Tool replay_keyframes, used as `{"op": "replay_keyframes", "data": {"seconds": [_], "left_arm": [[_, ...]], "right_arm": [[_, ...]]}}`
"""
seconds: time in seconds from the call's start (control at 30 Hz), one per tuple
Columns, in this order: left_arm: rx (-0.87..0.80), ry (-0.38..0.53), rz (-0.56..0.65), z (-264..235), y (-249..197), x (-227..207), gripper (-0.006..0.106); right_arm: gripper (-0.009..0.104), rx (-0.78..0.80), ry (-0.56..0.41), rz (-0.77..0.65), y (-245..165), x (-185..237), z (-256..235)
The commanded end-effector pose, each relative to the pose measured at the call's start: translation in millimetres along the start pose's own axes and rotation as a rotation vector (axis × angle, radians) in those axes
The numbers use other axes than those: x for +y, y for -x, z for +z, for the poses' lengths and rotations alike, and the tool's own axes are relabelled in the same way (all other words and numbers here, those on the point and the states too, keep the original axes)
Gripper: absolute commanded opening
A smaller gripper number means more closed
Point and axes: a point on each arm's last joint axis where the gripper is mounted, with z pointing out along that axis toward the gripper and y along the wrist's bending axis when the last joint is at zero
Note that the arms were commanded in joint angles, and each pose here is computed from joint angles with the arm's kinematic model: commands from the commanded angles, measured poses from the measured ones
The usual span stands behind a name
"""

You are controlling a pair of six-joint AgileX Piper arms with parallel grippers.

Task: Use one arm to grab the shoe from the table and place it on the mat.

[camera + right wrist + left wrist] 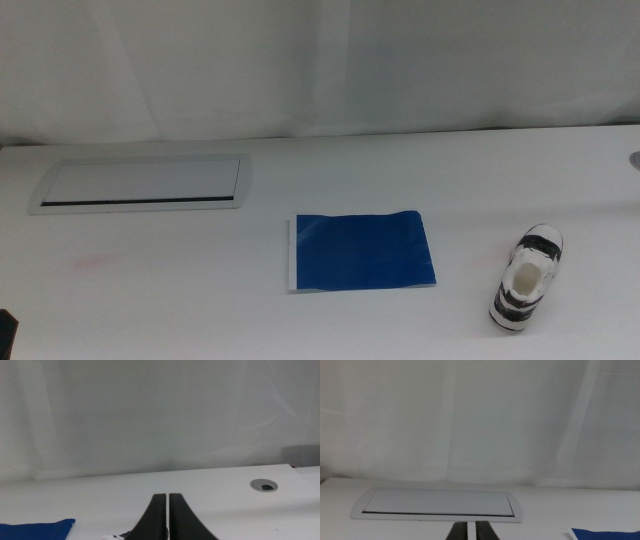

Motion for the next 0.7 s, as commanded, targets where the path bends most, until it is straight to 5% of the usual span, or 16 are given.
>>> {"op": "replay_keyframes", "data": {"seconds": [0.0,0.1,0.17,0.37,0.67], "left_arm": [[-0.014,-0.002,-0.007,-0.6,-10.0,1.2,-0.003],[-0.014,-0.002,-0.007,-0.6,-10.0,1.2,-0.003],[-0.014,-0.002,-0.007,-0.6,-10.0,1.2,-0.003],[-0.014,-0.002,-0.007,-0.6,-10.0,1.2,-0.003],[-0.014,-0.002,-0.007,-0.6,-10.0,1.2,-0.003]], "right_arm": [[-0.003,-0.006,0.001,-0.002,-10.9,-0.5,-0.7],[0.006,-0.025,0.006,0.038,-9.1,-0.1,-0.8],[0.022,-0.03,0.012,0.126,-8.6,0.3,-0.8],[0.103,-0.026,0.015,0.16,-8.9,0.6,-0.8],[0.103,-0.093,0.022,0.26,-2.8,0.3,-1.1]]}}
